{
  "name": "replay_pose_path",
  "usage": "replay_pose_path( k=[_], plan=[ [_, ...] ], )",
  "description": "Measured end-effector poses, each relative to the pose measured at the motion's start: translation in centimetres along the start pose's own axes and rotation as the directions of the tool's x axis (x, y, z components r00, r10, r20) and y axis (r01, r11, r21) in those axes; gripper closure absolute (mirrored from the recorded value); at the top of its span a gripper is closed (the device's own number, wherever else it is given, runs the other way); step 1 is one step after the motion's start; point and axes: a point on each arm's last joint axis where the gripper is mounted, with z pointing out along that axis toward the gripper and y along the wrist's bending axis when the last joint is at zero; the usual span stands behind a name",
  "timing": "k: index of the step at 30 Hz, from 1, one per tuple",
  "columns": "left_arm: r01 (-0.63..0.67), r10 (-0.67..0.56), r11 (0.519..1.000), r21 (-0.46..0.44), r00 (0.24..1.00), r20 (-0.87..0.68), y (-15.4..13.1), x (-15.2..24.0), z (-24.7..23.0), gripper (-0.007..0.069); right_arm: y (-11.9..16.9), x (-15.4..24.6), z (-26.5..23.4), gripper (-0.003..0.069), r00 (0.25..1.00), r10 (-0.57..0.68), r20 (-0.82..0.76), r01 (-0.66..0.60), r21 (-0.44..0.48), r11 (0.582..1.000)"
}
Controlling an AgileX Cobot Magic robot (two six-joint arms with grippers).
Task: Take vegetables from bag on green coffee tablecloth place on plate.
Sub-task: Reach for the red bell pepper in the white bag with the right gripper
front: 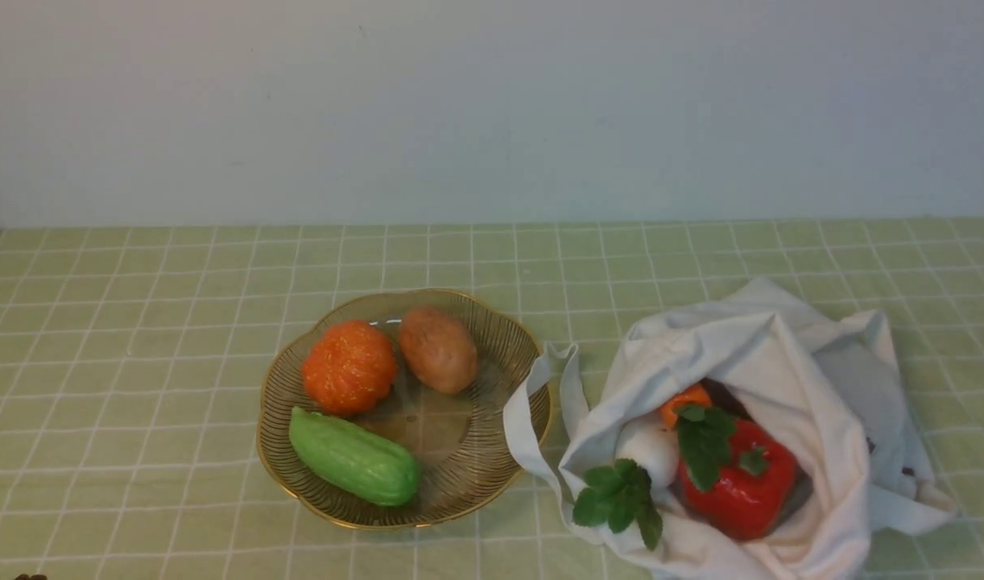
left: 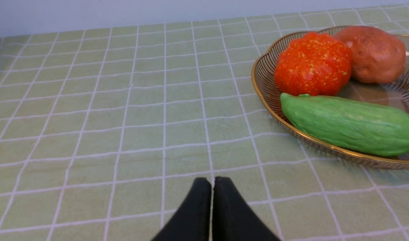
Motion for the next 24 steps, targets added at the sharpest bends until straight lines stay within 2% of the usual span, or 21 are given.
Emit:
replay_pose_path(
  k=[3,6,7,10,11,12,13,15,19,24],
  plan=[
    [0.0,0.0,1.0,0.0,1.0,0.0,0.0,0.0,0.0,0.063,1.3,-0.6,2.7,0.0673,0.951,-0.164,-0.264,0.153,-0.058,0.986],
    [0.0,0.0,1.0,0.0,1.0,0.0,0.0,0.0,0.0,0.063,3.2,-0.6,6.8,0.0673,0.824,-0.322,-0.466,0.264,-0.186,0.946],
    [0.0,0.0,1.0,0.0,1.0,0.0,0.0,0.0,0.0,0.063,3.1,-0.5,7.1,0.0673,0.818,-0.32,-0.478,0.262,-0.185,0.947],
    [0.0,0.0,1.0,0.0,1.0,0.0,0.0,0.0,0.0,0.063,5.3,0.9,12.3,0.0672,0.641,-0.427,-0.637,0.32,-0.284,0.904],
    [0.0,0.0,1.0,0.0,1.0,0.0,0.0,0.0,0.0,0.063,5.7,1.6,13.7,0.0671,0.593,-0.445,-0.672,0.337,-0.295,0.894],
    [0.0,0.0,1.0,0.0,1.0,0.0,0.0,0.0,0.0,0.063,5.8,1.5,13.7,0.0671,0.591,-0.452,-0.668,0.342,-0.299,0.891],
    [0.0,0.0,1.0,0.0,1.0,0.0,0.0,0.0,0.0,0.063,6.3,2.6,15.8,0.0671,0.519,-0.475,-0.71,0.373,-0.312,0.874],
    [0.0,0.0,1.0,0.0,1.0,0.0,0.0,0.0,0.0,0.063,7.1,3.6,18.0,0.0671,0.447,-0.499,-0.742,0.425,-0.315,0.849],
    [0.0,0.0,1.0,0.0,1.0,0.0,0.0,0.0,0.0,0.063,7.3,4.6,20.0,0.0671,0.394,-0.493,-0.776,0.489,-0.277,0.827],
    [0.0,0.0,1.0,0.0,1.0,0.0,0.0,0.0,0.0,0.063,6.7,4.0,20.4,0.0666,0.41,-0.475,-0.779,0.544,-0.209,0.813]
  ],
)
